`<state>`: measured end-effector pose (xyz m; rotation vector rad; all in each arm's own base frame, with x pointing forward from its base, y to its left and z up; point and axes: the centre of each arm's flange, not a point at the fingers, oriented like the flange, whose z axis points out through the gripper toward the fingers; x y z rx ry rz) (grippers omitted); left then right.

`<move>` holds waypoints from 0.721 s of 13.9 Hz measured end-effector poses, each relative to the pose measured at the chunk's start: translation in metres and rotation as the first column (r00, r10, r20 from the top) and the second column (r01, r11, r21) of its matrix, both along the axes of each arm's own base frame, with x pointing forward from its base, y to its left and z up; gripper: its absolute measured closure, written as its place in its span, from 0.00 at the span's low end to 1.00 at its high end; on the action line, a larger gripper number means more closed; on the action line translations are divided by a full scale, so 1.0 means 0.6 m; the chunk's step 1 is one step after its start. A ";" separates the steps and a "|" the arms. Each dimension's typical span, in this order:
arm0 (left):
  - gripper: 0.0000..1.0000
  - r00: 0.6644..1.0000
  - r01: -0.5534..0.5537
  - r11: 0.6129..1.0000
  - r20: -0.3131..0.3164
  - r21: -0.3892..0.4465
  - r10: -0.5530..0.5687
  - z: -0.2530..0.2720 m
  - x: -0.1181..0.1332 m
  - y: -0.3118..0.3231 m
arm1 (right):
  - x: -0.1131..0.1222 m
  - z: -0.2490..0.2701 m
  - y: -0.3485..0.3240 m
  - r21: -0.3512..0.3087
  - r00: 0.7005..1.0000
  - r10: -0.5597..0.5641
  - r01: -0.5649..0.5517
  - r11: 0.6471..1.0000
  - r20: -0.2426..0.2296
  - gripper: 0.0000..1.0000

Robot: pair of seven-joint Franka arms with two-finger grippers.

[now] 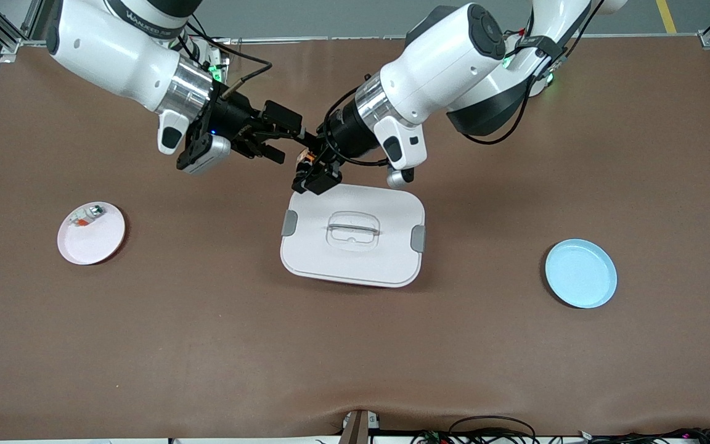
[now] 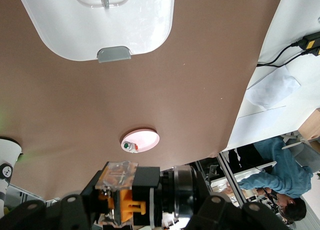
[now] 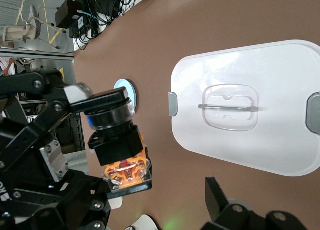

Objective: Transfer orange switch to right arm and place
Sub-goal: 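Bring the switch to the right gripper and close the right gripper on it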

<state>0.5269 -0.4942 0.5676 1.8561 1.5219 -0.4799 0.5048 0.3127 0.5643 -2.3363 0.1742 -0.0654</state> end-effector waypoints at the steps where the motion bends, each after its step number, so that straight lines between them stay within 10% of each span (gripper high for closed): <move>1: 0.28 1.000 -0.001 1.000 0.001 0.001 0.001 0.000 0.001 0.001 | 0.001 -0.001 0.000 0.000 1.000 -0.002 0.002 1.000 0.001 0.00; 10: 0.28 1.000 0.003 1.000 0.003 -0.002 -0.003 0.002 -0.003 -0.003 | 0.030 -0.014 0.017 -0.001 0.999 -0.022 0.022 1.000 0.023 0.00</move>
